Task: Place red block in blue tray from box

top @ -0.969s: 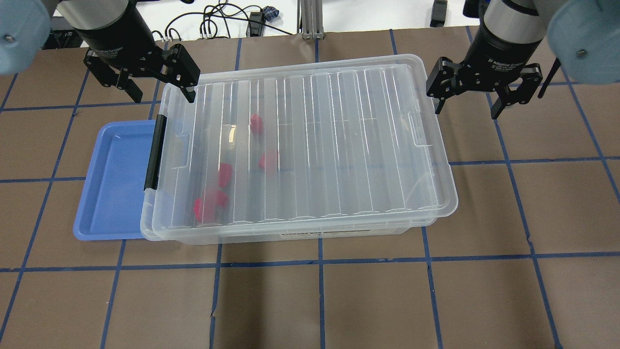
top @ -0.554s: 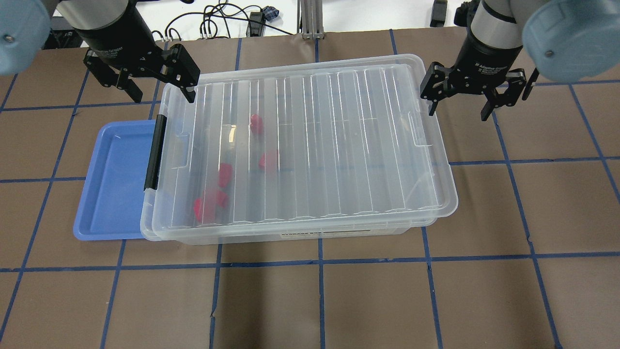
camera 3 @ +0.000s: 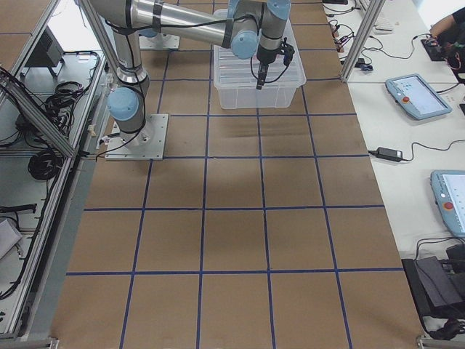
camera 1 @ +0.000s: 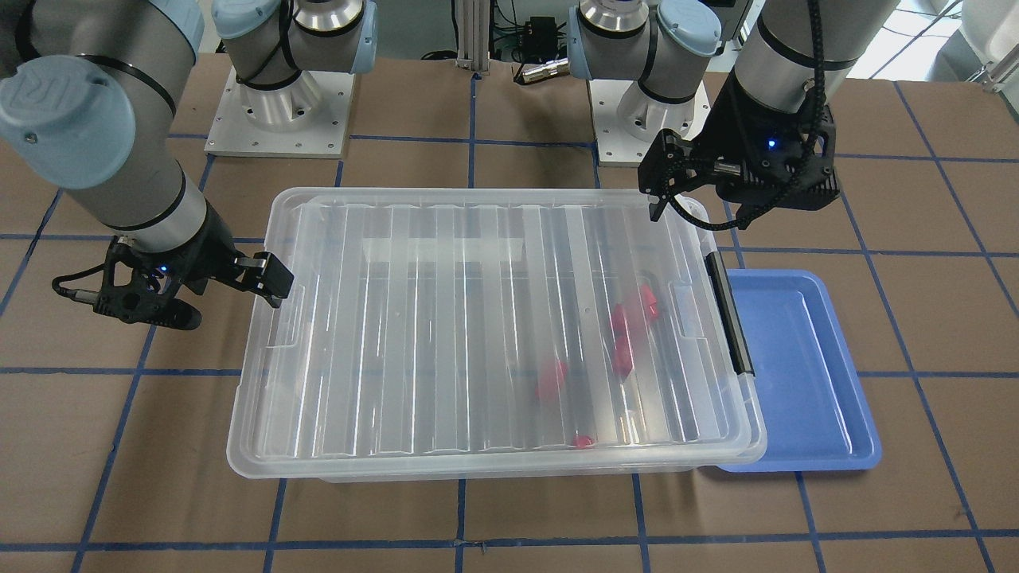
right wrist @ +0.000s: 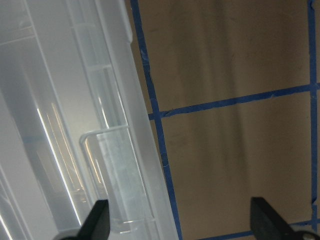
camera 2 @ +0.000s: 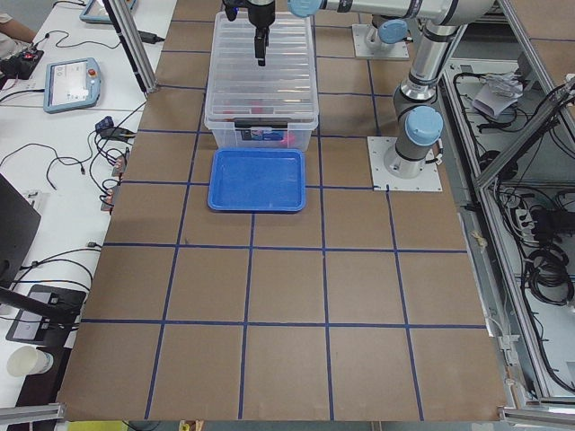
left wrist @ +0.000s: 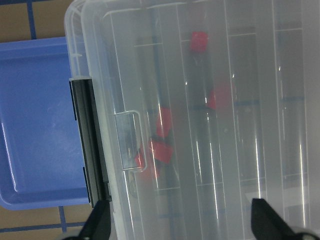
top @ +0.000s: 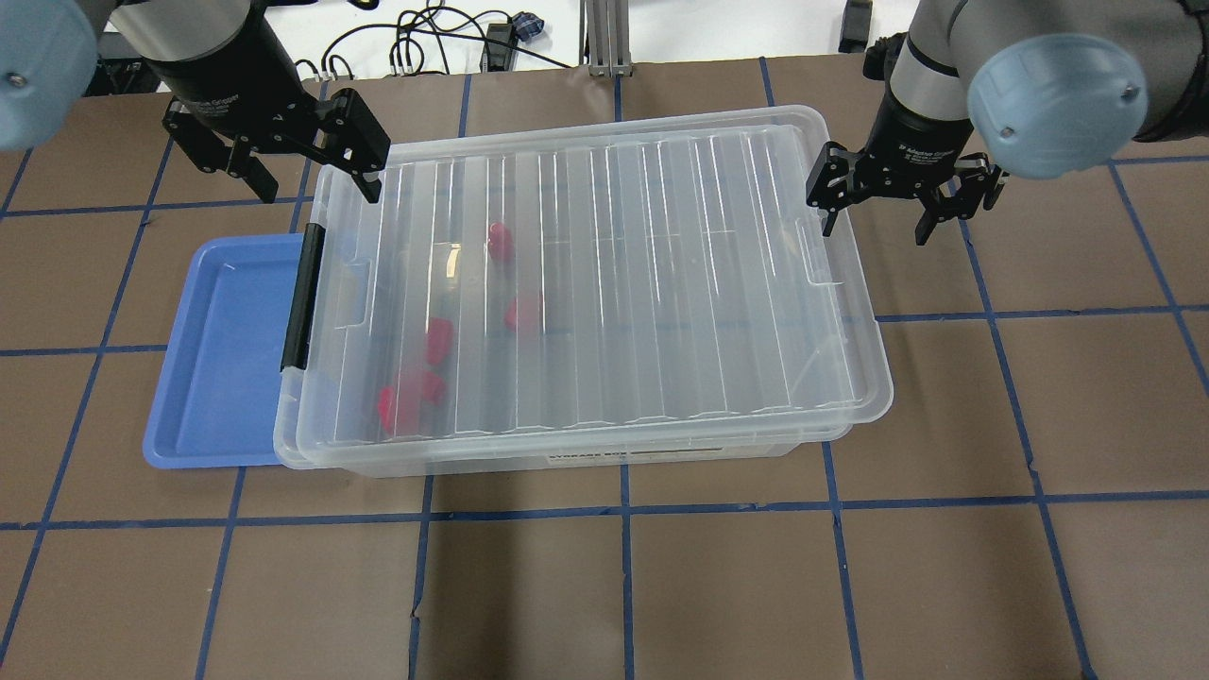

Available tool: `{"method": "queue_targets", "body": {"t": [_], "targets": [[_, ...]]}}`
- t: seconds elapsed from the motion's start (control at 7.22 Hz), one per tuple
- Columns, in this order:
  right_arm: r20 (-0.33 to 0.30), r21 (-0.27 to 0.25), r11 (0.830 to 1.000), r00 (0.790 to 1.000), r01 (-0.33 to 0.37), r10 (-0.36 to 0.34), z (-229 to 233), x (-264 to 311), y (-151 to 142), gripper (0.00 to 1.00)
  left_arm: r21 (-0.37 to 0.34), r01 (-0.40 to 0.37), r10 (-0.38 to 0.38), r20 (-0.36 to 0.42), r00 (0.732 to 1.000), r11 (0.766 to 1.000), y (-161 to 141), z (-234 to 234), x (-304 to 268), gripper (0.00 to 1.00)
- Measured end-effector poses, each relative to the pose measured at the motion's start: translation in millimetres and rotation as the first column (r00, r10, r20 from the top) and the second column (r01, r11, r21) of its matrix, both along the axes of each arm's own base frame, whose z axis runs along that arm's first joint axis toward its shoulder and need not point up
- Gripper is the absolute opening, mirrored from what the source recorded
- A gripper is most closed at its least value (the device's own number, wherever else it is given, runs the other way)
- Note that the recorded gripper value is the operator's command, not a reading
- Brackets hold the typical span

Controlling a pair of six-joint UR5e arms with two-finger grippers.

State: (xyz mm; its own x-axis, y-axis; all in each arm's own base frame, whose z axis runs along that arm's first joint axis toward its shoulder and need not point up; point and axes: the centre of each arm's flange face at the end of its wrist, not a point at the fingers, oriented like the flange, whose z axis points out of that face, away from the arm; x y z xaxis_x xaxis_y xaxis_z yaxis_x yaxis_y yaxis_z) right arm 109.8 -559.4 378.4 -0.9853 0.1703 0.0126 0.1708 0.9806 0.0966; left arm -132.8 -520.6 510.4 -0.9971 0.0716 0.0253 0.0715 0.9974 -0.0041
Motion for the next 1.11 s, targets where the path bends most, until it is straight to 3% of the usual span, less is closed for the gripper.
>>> {"method": "queue_targets", "body": {"t": [0.55, 1.11], "targets": [[-0.009, 0.042, 0.999, 1.0, 0.01, -0.01, -27.1, -2.4, -8.0, 1.0, 0.0, 0.0, 0.0, 0.0, 1.0, 1.0, 0.8, -0.6, 0.0, 1.0], [-0.015, 0.051, 0.998, 1.0, 0.027, -0.026, -33.2, -21.9, -15.9, 1.0, -0.001, -0.001, 0.001, 0.0, 1.0, 1.0, 2.0, 0.1, 0.7, 1.0]]}}
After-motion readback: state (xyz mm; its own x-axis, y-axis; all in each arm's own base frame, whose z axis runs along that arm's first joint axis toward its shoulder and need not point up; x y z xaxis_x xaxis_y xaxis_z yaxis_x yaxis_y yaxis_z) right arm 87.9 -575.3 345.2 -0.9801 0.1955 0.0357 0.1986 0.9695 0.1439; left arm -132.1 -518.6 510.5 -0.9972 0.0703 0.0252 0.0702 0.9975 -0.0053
